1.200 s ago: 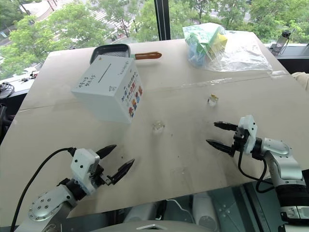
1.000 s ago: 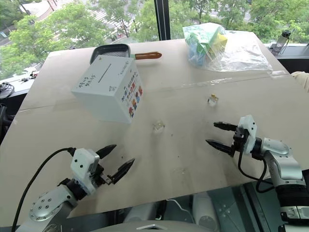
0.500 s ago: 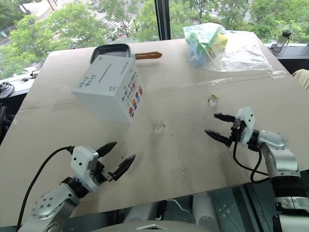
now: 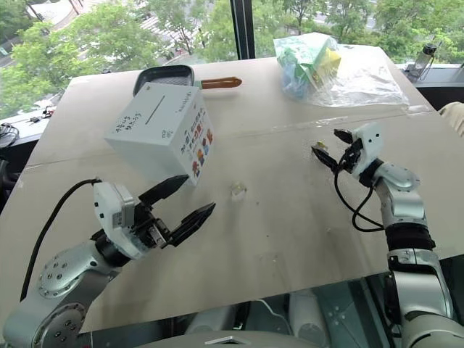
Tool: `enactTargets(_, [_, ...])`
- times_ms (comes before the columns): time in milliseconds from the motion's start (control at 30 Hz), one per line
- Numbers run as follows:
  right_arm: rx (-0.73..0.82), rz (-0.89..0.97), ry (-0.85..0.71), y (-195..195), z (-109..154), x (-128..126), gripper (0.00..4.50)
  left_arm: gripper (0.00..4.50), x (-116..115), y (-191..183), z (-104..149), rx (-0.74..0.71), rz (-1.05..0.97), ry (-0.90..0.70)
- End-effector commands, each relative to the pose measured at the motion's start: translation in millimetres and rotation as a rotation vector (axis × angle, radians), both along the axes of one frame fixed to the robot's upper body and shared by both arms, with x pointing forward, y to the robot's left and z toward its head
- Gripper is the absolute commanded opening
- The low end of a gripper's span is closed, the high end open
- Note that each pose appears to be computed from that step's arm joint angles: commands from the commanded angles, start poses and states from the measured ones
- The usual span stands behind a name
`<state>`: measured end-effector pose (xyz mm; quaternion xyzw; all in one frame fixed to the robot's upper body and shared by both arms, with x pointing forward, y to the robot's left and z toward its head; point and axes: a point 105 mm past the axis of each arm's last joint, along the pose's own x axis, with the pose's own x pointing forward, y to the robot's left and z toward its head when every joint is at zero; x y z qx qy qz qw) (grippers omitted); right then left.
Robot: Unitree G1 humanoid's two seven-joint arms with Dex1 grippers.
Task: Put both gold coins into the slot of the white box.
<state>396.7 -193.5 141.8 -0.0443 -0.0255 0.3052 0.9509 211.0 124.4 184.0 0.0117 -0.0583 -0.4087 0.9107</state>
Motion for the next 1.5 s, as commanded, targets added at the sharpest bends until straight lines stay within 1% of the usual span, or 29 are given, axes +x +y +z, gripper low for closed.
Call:
enactTargets(33, [0.003, -0.024, 0.007, 1, 7, 8, 3.70, 4.50, -8, -8, 11, 0.003, -0.042, -0.017])
enactTargets(100, [-0.009, -0.016, 0.022, 3, 4, 10, 2.79, 4.50, -8, -8, 10, 0.023, -0.049, -0.008])
enactTargets(167, [-0.026, -0.010, 0.033, 5, 1, 12, 1.72, 4.50, -8, -8, 10, 0.026, -0.046, -0.001])
enactTargets(200, [-0.037, -0.010, 0.042, 6, -1, 13, 1.39, 4.50, -8, -8, 10, 0.029, -0.045, 0.005])
enactTargets(233, [-0.049, -0.008, 0.049, 6, -3, 14, 0.74, 4.50, -8, -8, 9, 0.032, -0.045, 0.010])
enactTargets(267, [-0.057, -0.006, 0.054, 7, -4, 14, 0.31, 4.50, -8, -8, 9, 0.035, -0.045, 0.013])
enactTargets(300, [-0.070, 0.006, 0.061, 8, -6, 14, 0.03, 4.50, -8, -9, 8, 0.038, -0.044, 0.017])
enactTargets(667, [-0.122, 0.006, 0.072, 8, -14, 17, 0.03, 4.50, -6, -8, -2, 0.073, -0.030, 0.045])
enactTargets(800, [-0.121, -0.004, 0.059, 7, -12, 19, 0.03, 4.50, -4, -8, -2, 0.076, -0.028, 0.041])
enactTargets(1000, [-0.078, 0.004, 0.021, 4, -1, 19, 0.03, 4.50, -4, -7, -2, 0.078, -0.026, 0.040])
enactTargets(1200, [-0.117, 0.019, 0.042, 3, -6, 18, 0.03, 4.50, -4, -10, -3, 0.074, -0.028, 0.038])
enactTargets(1267, [-0.121, 0.021, 0.041, 4, -6, 19, 0.57, 4.50, -4, -10, -3, 0.075, -0.028, 0.038])
enactTargets(1500, [-0.126, 0.009, 0.043, 4, -7, 21, 0.57, 4.50, -4, -9, -4, 0.080, -0.023, 0.037])
